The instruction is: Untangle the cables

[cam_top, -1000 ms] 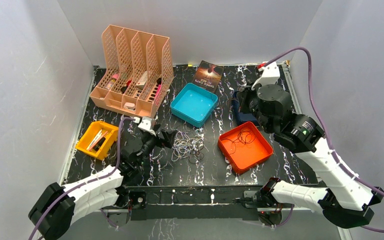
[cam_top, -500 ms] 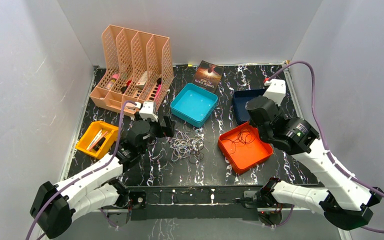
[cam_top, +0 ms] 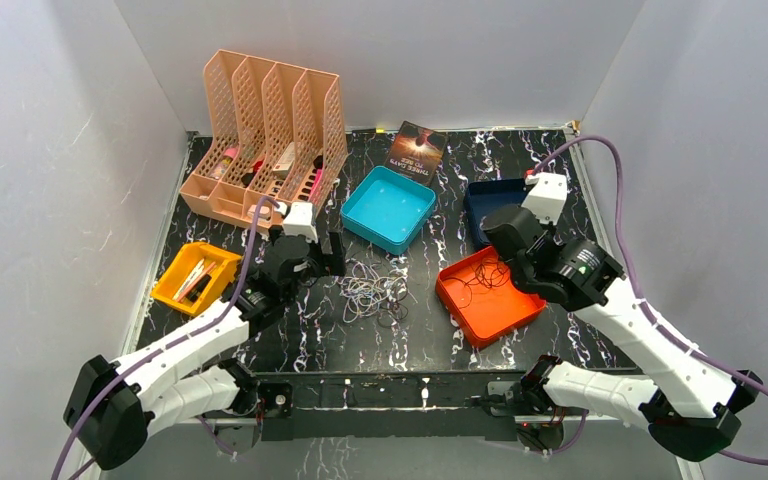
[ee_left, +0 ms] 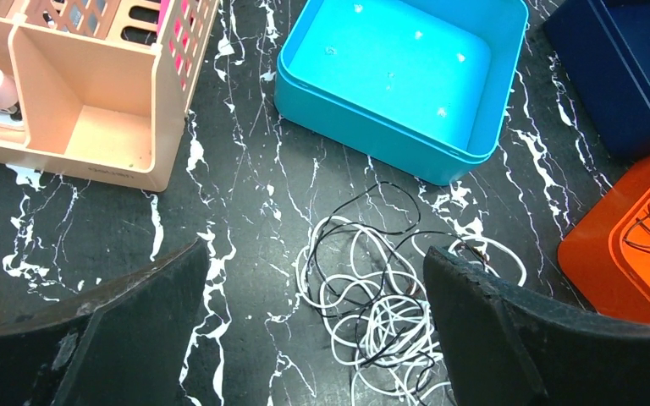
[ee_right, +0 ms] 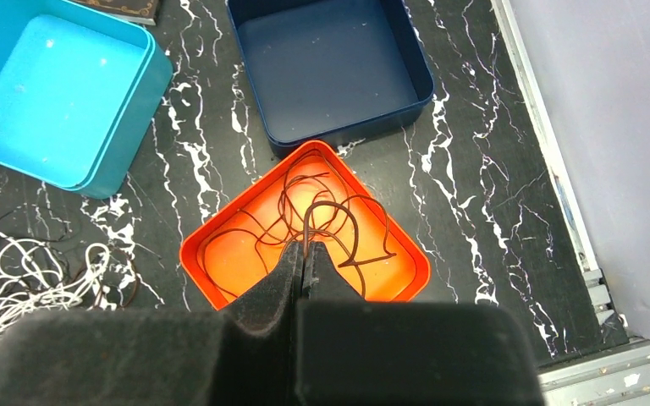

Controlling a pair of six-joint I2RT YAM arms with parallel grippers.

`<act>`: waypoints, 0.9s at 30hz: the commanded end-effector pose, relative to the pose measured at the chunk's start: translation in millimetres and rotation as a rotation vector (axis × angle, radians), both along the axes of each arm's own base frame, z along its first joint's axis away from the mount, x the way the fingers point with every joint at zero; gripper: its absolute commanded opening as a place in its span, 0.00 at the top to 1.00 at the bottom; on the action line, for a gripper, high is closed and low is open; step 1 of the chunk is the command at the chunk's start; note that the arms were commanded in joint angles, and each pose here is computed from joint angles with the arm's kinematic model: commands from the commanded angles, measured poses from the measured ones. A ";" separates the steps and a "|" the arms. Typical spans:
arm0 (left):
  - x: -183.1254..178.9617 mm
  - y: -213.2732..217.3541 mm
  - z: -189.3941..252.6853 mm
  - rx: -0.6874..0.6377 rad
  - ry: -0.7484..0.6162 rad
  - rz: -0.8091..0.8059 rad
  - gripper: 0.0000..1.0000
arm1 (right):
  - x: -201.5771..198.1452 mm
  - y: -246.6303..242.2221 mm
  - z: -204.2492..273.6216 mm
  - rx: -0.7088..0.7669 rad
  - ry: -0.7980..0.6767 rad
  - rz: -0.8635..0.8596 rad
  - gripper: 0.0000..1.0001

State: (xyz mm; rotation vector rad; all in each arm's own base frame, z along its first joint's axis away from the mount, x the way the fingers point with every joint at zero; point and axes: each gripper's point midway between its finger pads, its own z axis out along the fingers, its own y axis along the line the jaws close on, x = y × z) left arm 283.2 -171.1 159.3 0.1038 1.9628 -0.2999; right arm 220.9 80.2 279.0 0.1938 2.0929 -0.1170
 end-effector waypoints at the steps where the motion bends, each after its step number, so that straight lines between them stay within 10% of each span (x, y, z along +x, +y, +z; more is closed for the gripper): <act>1: 6.7 2.0 15.9 0.020 -0.018 0.017 0.02 | 2.7 -2.9 -4.4 -0.003 -0.024 -0.032 1.00; 27: 7.6 -6.1 25.2 0.075 -0.005 -0.050 0.02 | 23.8 33.9 -159.2 0.005 0.373 0.134 0.88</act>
